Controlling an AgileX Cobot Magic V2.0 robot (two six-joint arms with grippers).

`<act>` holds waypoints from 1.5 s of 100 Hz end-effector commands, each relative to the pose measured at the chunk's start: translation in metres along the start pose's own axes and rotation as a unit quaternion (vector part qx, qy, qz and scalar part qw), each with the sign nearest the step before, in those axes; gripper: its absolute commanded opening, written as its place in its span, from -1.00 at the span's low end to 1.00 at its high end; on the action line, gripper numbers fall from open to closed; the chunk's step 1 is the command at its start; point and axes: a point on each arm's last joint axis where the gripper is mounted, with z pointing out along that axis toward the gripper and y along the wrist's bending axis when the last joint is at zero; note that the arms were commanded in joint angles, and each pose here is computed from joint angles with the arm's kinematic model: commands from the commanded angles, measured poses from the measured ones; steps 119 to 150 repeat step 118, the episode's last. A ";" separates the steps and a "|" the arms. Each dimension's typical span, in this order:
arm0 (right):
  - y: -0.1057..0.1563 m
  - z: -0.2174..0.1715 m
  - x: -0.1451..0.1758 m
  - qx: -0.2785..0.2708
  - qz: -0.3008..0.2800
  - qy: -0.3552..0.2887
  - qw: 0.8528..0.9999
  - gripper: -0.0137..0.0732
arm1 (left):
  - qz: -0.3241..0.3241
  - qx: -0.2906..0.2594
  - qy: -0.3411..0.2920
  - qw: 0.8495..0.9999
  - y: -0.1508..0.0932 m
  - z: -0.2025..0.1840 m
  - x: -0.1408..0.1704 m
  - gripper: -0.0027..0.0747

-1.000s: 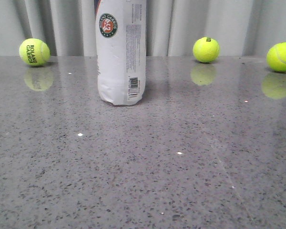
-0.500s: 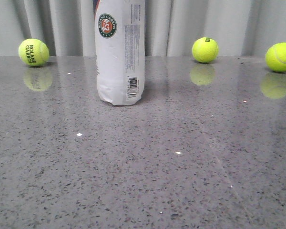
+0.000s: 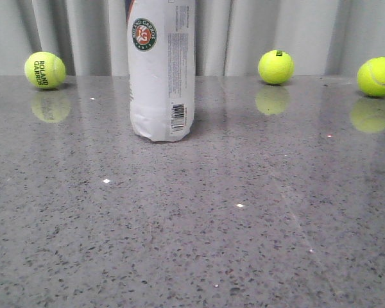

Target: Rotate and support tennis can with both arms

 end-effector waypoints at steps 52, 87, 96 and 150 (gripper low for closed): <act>-0.005 -0.012 0.006 0.041 -0.001 -0.032 0.999 -0.84 | -0.006 -0.001 -0.032 0.999 0.000 0.000 0.007 -0.98; -0.005 -0.012 0.006 0.041 -0.001 -0.032 0.999 -0.84 | -0.006 -0.001 -0.032 0.999 0.000 0.000 0.007 -0.98; -0.005 -0.012 0.006 0.041 -0.001 -0.032 0.999 -0.84 | -0.006 -0.001 -0.032 0.999 0.000 0.000 0.007 -0.98; -0.005 -0.012 0.006 0.041 -0.001 -0.032 0.999 -0.84 | -0.006 -0.001 -0.032 0.999 0.000 0.000 0.007 -0.98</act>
